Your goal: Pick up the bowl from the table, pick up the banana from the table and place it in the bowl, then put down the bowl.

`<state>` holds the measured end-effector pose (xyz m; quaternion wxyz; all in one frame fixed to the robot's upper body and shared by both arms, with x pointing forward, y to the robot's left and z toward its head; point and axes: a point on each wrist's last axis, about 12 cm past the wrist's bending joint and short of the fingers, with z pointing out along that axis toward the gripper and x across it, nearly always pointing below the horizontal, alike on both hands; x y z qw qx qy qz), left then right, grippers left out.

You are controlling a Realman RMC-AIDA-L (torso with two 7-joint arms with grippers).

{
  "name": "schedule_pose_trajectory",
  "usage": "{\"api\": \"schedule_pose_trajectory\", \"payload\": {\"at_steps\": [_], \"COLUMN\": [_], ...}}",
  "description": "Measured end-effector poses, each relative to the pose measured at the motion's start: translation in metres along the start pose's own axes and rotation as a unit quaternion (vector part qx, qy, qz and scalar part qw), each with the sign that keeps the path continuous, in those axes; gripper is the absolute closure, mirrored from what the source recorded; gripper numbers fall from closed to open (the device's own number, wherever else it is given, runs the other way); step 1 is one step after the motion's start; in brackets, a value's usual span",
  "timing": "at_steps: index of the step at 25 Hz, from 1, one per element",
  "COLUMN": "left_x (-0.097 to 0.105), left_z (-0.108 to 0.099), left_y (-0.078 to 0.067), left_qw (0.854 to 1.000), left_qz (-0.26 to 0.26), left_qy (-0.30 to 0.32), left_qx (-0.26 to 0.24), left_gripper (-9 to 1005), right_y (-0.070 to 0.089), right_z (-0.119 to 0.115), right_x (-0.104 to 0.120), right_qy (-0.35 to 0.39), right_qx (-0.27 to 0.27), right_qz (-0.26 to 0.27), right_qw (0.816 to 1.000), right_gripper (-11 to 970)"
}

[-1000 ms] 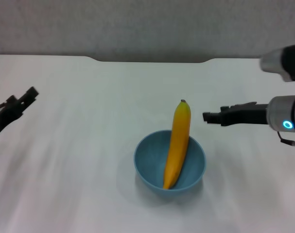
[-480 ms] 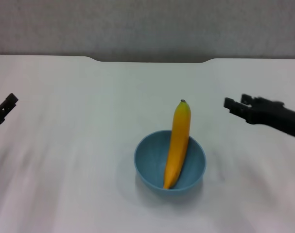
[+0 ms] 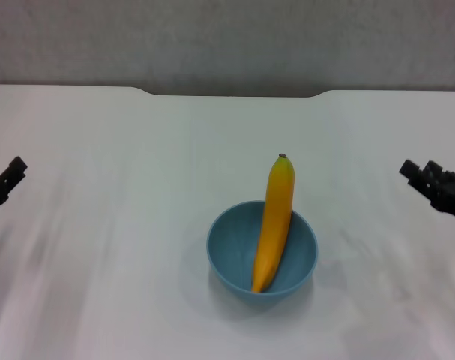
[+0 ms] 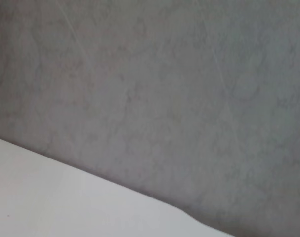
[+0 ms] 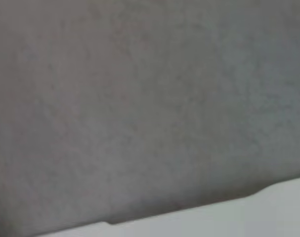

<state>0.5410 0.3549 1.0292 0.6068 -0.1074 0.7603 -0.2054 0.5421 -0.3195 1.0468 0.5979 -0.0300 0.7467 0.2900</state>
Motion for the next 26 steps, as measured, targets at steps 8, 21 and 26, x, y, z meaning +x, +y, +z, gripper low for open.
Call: {"api": "schedule_pose_trajectory", "payload": {"at_steps": [8, 21, 26], "left_x": [0.012, 0.013, 0.013], "left_z": [0.007, 0.012, 0.014], "left_y": [-0.007, -0.010, -0.009], "left_qw": [0.998, 1.000, 0.999], "left_qz": [0.065, 0.028, 0.029], "left_qy": [0.013, 0.011, 0.016], "left_qx": [-0.003, -0.009, -0.015], "left_gripper": [180, 180, 180], "right_y": [0.004, 0.016, 0.013], "right_z": [-0.003, 0.000, -0.001], "right_x": [0.020, 0.022, 0.025], "right_qy": [-0.016, -0.031, -0.021], "right_qx": [0.008, -0.031, -0.020], "right_qz": [-0.018, -0.038, -0.037], "right_qw": [1.000, 0.998, 0.999], "right_gripper": [350, 415, 415]}}
